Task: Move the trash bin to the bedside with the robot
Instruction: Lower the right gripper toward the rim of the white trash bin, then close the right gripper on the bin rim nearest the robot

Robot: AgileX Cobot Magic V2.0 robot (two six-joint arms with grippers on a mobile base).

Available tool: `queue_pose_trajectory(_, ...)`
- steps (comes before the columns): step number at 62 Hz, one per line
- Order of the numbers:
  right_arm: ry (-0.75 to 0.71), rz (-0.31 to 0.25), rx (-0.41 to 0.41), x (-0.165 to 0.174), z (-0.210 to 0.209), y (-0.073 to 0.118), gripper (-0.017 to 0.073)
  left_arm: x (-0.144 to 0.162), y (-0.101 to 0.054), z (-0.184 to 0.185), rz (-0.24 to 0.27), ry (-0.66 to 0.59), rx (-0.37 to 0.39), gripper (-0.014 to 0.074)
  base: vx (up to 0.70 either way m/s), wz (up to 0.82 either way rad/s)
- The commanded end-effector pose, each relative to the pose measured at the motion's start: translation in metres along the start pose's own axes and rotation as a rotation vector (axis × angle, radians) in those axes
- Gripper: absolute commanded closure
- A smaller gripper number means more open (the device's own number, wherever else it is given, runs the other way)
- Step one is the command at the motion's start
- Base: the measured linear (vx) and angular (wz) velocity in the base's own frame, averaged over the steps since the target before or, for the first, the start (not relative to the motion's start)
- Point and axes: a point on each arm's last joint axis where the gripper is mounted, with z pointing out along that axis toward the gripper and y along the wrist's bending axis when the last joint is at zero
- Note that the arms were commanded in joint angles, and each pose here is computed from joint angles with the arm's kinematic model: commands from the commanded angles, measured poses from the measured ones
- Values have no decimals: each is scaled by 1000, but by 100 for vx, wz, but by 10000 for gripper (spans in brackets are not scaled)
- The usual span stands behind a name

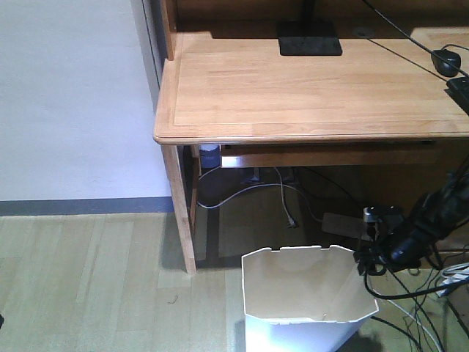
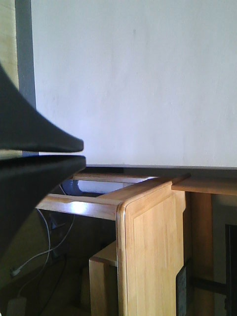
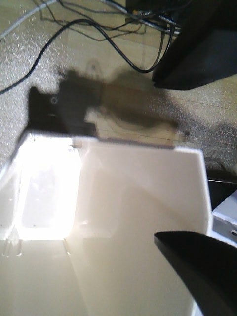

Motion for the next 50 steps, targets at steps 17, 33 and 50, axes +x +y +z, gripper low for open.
queue_pose_trajectory(17,-11,34,-9,-18,30,-6,-11,-1,0,0,-6,-65,7,599,0,0)
queue_pose_trajectory(33,-17,32,-14,-27,51,-11,-7,-1,0,0,-6,-65,7,599,0,0)
queue_pose_trajectory(50,-4,33,-38,-33,70,-15,67,-1,0,0,-6,-65,7,599,0,0)
